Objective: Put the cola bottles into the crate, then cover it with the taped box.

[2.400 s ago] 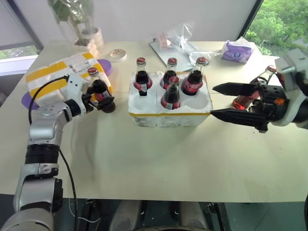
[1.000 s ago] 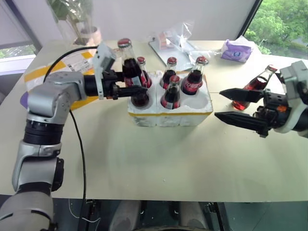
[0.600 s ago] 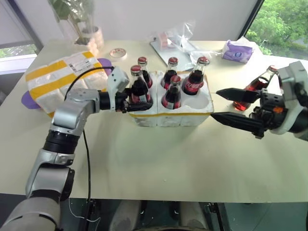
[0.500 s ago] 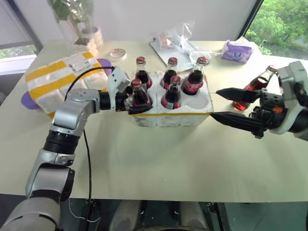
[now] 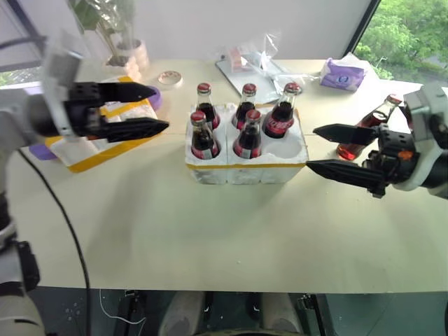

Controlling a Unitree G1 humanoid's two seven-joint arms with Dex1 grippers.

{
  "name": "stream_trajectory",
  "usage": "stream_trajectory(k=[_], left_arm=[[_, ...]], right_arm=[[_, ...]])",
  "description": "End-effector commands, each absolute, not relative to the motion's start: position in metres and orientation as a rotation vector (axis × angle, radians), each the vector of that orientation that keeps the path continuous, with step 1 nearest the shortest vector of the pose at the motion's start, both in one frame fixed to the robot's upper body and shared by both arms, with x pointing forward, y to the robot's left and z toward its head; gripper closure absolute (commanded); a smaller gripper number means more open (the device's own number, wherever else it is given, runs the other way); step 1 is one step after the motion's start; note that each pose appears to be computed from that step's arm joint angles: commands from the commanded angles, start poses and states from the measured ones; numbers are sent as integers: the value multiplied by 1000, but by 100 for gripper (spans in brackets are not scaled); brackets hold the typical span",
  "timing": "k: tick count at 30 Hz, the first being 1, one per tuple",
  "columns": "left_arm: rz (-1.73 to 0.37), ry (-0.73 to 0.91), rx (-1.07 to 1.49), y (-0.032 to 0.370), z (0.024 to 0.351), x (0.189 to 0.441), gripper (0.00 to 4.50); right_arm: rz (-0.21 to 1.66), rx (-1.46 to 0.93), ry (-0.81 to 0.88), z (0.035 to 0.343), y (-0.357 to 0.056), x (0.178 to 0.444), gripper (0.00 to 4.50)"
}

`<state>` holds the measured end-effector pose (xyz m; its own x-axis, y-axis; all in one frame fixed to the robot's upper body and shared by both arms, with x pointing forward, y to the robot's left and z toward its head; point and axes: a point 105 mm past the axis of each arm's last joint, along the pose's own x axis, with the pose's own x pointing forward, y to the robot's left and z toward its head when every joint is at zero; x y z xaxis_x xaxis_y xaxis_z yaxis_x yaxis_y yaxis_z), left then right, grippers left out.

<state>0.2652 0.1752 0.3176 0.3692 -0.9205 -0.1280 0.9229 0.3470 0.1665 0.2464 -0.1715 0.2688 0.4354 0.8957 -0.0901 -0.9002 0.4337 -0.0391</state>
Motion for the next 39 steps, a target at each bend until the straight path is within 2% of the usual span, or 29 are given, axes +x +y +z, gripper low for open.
stream_trajectory(k=[1,6,13,17,24,30,39], left_arm=[[-1239,25,261,171,317,250,7],[-1231,73,283,168,295,254,7],[-1227,54,287,165,287,266,7],[-1240,39,271,160,287,273,7],[-1262,39,281,154,281,273,7],[-1225,18,290,153,283,277,7],[-1190,18,299,157,285,275,7]], right_arm=[[1039,-131,20,276,-183,253,0],[719,-152,55,256,-226,277,0],[383,-93,89,233,-293,265,0],[170,-77,101,216,-331,272,0],[60,-55,43,201,-344,302,0],[36,-14,18,188,-339,334,0],[80,28,10,183,-327,359,0]])
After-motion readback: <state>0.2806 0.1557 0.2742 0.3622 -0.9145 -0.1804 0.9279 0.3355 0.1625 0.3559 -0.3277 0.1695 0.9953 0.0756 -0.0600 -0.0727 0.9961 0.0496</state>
